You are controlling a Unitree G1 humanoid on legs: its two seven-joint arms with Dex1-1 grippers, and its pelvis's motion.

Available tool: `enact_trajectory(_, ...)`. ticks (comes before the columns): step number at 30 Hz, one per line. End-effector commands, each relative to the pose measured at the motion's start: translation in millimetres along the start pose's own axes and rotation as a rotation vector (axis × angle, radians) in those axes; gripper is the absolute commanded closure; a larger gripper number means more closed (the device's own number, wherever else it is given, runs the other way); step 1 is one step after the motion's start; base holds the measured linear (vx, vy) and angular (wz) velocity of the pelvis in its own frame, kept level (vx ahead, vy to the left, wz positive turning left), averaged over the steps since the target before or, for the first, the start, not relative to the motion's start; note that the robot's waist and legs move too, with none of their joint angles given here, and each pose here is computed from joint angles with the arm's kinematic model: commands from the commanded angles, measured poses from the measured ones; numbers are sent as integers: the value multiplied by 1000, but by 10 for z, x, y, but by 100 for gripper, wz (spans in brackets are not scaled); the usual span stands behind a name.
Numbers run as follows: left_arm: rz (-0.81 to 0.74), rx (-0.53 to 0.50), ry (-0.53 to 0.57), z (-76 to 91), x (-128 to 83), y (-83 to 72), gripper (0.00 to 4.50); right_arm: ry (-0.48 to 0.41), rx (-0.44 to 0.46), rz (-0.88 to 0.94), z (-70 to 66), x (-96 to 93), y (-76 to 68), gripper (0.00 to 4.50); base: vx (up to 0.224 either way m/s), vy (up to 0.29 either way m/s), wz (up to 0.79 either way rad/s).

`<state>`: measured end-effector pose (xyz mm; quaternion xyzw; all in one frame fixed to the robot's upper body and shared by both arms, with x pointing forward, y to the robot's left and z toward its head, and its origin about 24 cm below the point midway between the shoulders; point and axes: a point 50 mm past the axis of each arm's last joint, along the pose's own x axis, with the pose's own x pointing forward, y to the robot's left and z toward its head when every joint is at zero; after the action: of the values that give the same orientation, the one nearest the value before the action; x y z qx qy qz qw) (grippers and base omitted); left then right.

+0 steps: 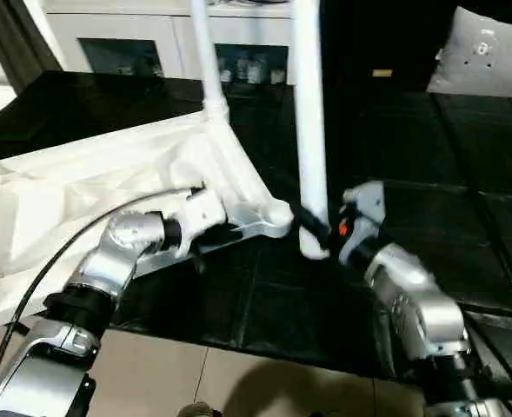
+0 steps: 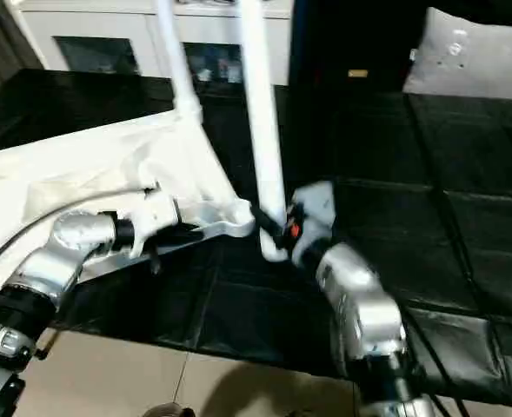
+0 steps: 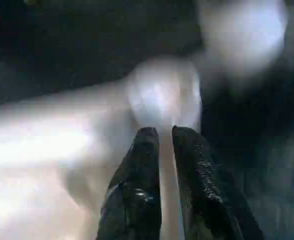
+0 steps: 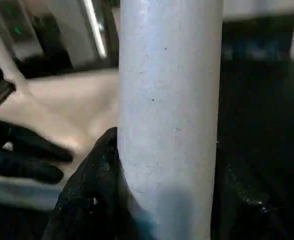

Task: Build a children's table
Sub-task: Insert table leg to table base

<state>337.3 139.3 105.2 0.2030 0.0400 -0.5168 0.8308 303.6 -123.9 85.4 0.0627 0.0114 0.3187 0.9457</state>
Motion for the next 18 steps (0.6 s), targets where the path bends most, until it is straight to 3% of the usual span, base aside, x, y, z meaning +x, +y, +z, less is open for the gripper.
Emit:
enact_trajectory(1,48,-7,-90,256,-2,123,355,-67,-18,45,163,47,67,262,0,0,0)
enact_trajectory(4,172,-32,-85,355,57,261,336,-68,-25,68,198,84,118,262,-43,2,-3)
enact_trajectory(5,248,-60,-142,563,154,338,322,-47,-38,72,184,128,162,262,-59,3,-5)
enact_trajectory(6,248,-60,-142,563,154,338,311,-47,-38,72,184,128,162,262,0,0,0)
enact_trajectory(8,262,-94,-204,736,220,341,304,-27,-53,68,157,151,176,262,0,0,0)
enact_trajectory(12,210,-108,-281,1015,338,218,263,3,-67,61,98,162,183,262,0,0,0)
enact_trajectory(14,158,-100,-317,1146,397,111,255,21,-77,50,66,161,183,262,0,0,0)
enact_trajectory(15,116,-90,-342,1223,412,35,230,32,-80,37,47,159,175,262,0,0,0)
enact_trajectory(18,50,-69,-364,1304,400,-64,219,43,-85,17,30,153,152,262,0,0,0)
